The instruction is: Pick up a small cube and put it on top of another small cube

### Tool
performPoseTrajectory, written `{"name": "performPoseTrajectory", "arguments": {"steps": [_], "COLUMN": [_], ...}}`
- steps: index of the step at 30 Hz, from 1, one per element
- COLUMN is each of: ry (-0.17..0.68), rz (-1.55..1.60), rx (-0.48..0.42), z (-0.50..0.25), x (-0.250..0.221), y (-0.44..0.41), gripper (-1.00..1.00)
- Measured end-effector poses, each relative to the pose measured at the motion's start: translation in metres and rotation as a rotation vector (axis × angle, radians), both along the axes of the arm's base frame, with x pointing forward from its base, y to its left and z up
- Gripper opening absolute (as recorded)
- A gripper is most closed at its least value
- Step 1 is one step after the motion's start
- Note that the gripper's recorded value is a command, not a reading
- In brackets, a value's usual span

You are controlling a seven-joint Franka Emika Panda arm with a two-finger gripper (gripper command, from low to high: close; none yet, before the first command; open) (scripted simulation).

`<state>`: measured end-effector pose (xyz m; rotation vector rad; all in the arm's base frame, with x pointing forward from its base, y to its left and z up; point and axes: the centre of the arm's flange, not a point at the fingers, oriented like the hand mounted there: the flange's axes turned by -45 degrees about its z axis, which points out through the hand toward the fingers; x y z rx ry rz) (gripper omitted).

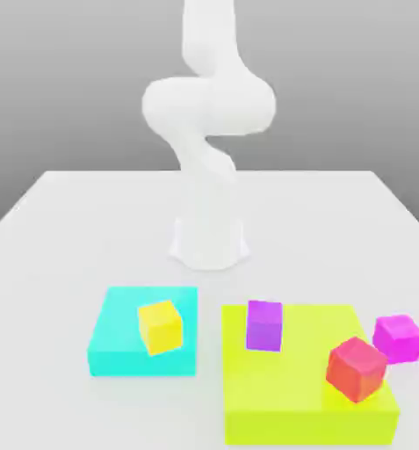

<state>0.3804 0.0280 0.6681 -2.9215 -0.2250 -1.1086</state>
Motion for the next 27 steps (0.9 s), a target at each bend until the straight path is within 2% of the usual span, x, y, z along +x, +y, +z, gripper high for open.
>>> {"name": "performPoseTrajectory", "arguments": {"steps": [5, 11, 16, 23, 27], "ry": [0.136, 0.273, 0.374, 0.495, 0.51], "rz": [0.311, 0.684, 1.002, 1.452, 1.5], "rx": [-0.124, -0.274, -0.405, -0.596, -0.616], "z": [-0.096, -0.217, -0.32, -0.454, -0.505], "x": [0.046, 0.052, 0.022, -0.061, -0.07], "y": [0.071, 0.161, 0.225, 0.283, 0.285], "gripper": [0.0, 0.0, 0.0, 0.0, 0.0]}}
